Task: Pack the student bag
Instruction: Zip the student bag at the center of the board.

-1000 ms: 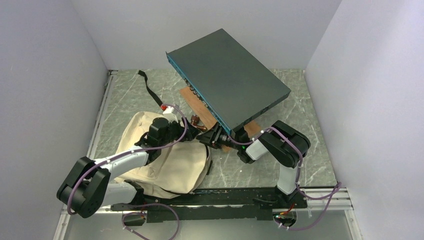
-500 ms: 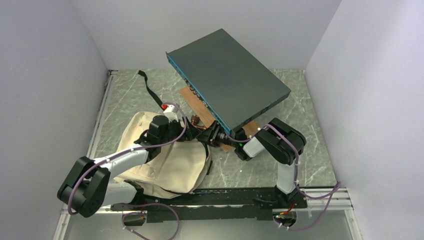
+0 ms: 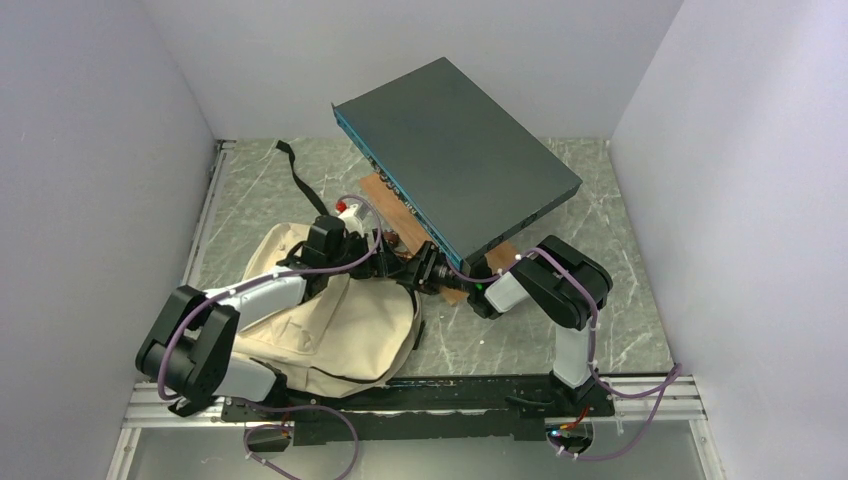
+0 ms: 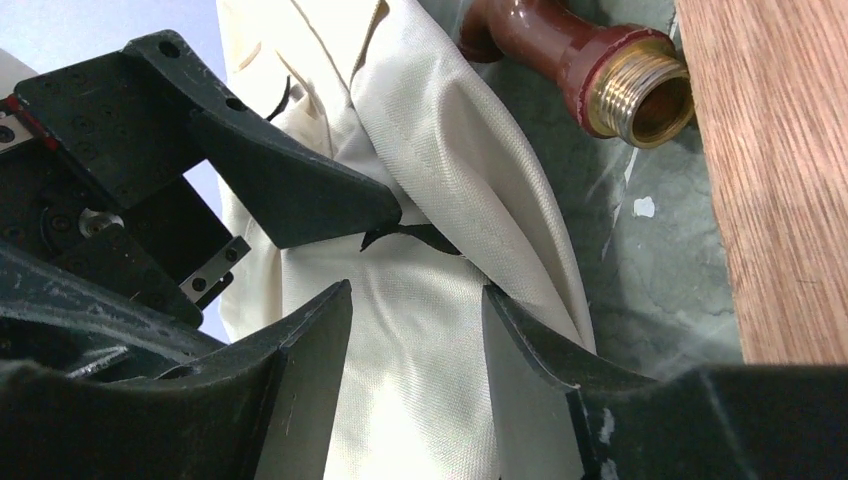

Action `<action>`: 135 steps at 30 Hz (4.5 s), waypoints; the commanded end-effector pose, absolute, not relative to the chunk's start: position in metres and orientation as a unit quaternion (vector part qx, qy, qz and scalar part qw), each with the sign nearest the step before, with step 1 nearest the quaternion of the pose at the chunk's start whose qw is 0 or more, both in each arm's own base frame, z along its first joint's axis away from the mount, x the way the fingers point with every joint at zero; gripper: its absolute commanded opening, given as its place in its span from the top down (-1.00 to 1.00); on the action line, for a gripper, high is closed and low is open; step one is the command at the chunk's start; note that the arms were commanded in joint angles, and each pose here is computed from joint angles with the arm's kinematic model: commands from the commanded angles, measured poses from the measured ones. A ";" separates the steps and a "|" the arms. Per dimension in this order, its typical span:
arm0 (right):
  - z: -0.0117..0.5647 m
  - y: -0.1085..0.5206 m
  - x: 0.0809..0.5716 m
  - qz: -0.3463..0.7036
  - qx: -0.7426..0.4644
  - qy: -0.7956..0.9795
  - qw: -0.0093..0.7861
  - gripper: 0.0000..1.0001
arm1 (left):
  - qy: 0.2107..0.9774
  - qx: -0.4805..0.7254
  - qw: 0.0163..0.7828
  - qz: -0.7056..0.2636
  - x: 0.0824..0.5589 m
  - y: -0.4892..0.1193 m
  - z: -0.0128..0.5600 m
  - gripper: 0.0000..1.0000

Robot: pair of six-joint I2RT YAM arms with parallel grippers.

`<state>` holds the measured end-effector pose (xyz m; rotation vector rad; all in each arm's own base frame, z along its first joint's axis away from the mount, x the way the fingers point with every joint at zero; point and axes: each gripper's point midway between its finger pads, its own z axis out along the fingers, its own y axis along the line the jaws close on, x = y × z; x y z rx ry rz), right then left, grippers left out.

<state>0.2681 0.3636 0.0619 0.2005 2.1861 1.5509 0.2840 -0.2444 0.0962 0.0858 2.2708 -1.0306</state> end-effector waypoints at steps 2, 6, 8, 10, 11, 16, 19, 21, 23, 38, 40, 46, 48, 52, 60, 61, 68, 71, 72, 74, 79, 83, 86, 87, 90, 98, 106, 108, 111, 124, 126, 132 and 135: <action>0.079 0.363 0.275 0.565 0.054 0.784 0.250 -0.10 | 0.882 0.062 0.275 -0.378 0.255 -0.246 0.085 -0.60; 0.084 0.362 0.277 0.569 0.054 0.780 0.253 -0.09 | 0.857 0.074 0.306 -0.408 0.239 -0.247 0.104 -0.55; 0.083 0.363 0.280 0.564 0.058 0.785 0.250 -0.09 | 0.837 0.094 0.326 -0.428 0.227 -0.246 0.118 -0.55; 0.083 0.366 0.282 0.561 0.058 0.789 0.243 -0.09 | 0.831 0.108 0.332 -0.434 0.218 -0.243 0.129 -0.55; 0.084 0.368 0.282 0.562 0.060 0.789 0.239 -0.07 | 0.833 0.109 0.337 -0.425 0.216 -0.238 0.132 -0.56; 0.081 0.382 0.281 0.550 0.075 0.797 0.238 -0.04 | 0.858 0.049 0.394 -0.327 0.216 -0.189 0.146 -0.64; 0.079 0.389 0.283 0.541 0.099 0.797 0.249 0.15 | 0.863 -0.009 0.429 -0.269 0.218 -0.156 0.156 -0.66; 0.076 0.394 0.286 0.531 0.121 0.800 0.252 0.18 | 0.866 -0.049 0.439 -0.236 0.216 -0.137 0.156 -0.65; 0.071 0.396 0.290 0.517 0.141 0.806 0.253 0.16 | 0.862 -0.072 0.445 -0.230 0.212 -0.128 0.156 -0.63; 0.033 0.379 0.307 0.404 0.310 0.835 0.211 0.18 | 0.852 -0.116 0.460 -0.222 0.186 -0.101 0.136 -0.54; 0.031 0.380 0.308 0.399 0.318 0.835 0.206 0.46 | 0.850 -0.120 0.462 -0.223 0.186 -0.100 0.136 -0.54; 0.054 0.377 0.310 0.437 0.312 0.812 0.230 1.00 | 0.852 -0.117 0.457 -0.228 0.185 -0.102 0.136 -0.54; 0.073 0.372 0.306 0.465 0.289 0.801 0.244 1.00 | 0.852 -0.110 0.456 -0.232 0.184 -0.105 0.138 -0.55; 0.109 0.364 0.288 0.531 0.182 0.787 0.256 1.00 | 0.837 -0.067 0.469 -0.273 0.183 -0.120 0.159 -0.53; 0.127 0.355 0.247 0.618 0.016 0.755 0.220 1.00 | 0.775 -0.015 0.475 -0.416 0.191 -0.176 0.196 -0.44; 0.129 0.355 0.245 0.620 0.008 0.753 0.220 1.00 | 0.770 -0.018 0.469 -0.432 0.195 -0.183 0.196 -0.43; 0.124 0.357 0.242 0.630 -0.006 0.746 0.214 1.00 | 0.786 -0.067 0.468 -0.399 0.240 -0.191 0.167 -0.39; 0.116 0.344 0.236 0.629 0.000 0.748 0.214 1.00 | 0.793 -0.091 0.482 -0.361 0.253 -0.180 0.154 -0.37; 0.113 0.336 0.233 0.627 -0.001 0.749 0.213 1.00 | 0.795 -0.101 0.487 -0.347 0.256 -0.174 0.150 -0.36; 0.101 0.320 0.223 0.616 -0.009 0.759 0.208 1.00 | 0.795 -0.100 0.497 -0.332 0.262 -0.169 0.146 -0.35; 0.072 0.281 0.181 0.563 -0.057 0.799 0.203 1.00 | 0.809 -0.095 0.491 -0.309 0.268 -0.160 0.132 -0.35; 0.072 0.278 0.152 0.544 -0.070 0.804 0.230 1.00 | 0.808 -0.078 0.486 -0.324 0.268 -0.166 0.132 -0.33; 0.086 0.294 0.130 0.542 -0.100 0.782 0.290 1.00 | 0.807 -0.057 0.473 -0.348 0.264 -0.176 0.142 -0.36; 0.089 0.296 0.128 0.530 -0.105 0.778 0.320 1.00 | 0.809 -0.050 0.466 -0.354 0.262 -0.180 0.146 -0.37; 0.095 0.303 0.125 0.487 -0.147 0.766 0.392 1.00 | 0.826 -0.030 0.422 -0.373 0.249 -0.192 0.149 -0.33; 0.088 0.306 0.123 0.406 -0.191 0.767 0.458 1.00 | 0.865 0.009 0.367 -0.343 0.190 -0.219 0.144 -0.40; 0.078 0.314 0.101 0.343 -0.263 0.777 0.458 1.00 | 0.898 0.047 0.350 -0.260 0.181 -0.256 0.121 -0.56; 0.077 0.314 0.099 0.332 -0.268 0.778 0.462 1.00 | 0.907 0.056 0.358 -0.214 0.186 -0.259 0.117 -0.60; 0.077 0.316 0.094 0.323 -0.277 0.777 0.464 1.00 | 0.910 0.074 0.372 -0.169 0.188 -0.267 0.113 -0.67; 0.077 0.330 0.072 0.296 -0.326 0.766 0.469 1.00 | 0.917 0.120 0.373 -0.072 0.206 -0.282 0.084 0.12; 0.081 0.335 0.065 0.293 -0.336 0.760 0.472 1.00 | 0.913 0.116 0.385 -0.064 0.210 -0.278 0.088 0.45; 0.089 0.357 0.025 0.318 -0.378 0.739 0.459 1.00 | 0.897 0.094 0.427 -0.060 0.228 -0.262 0.128 1.00; 0.094 0.378 -0.009 0.336 -0.406 0.722 0.448 1.00 | 0.881 0.073 0.460 -0.080 0.236 -0.252 0.159 1.00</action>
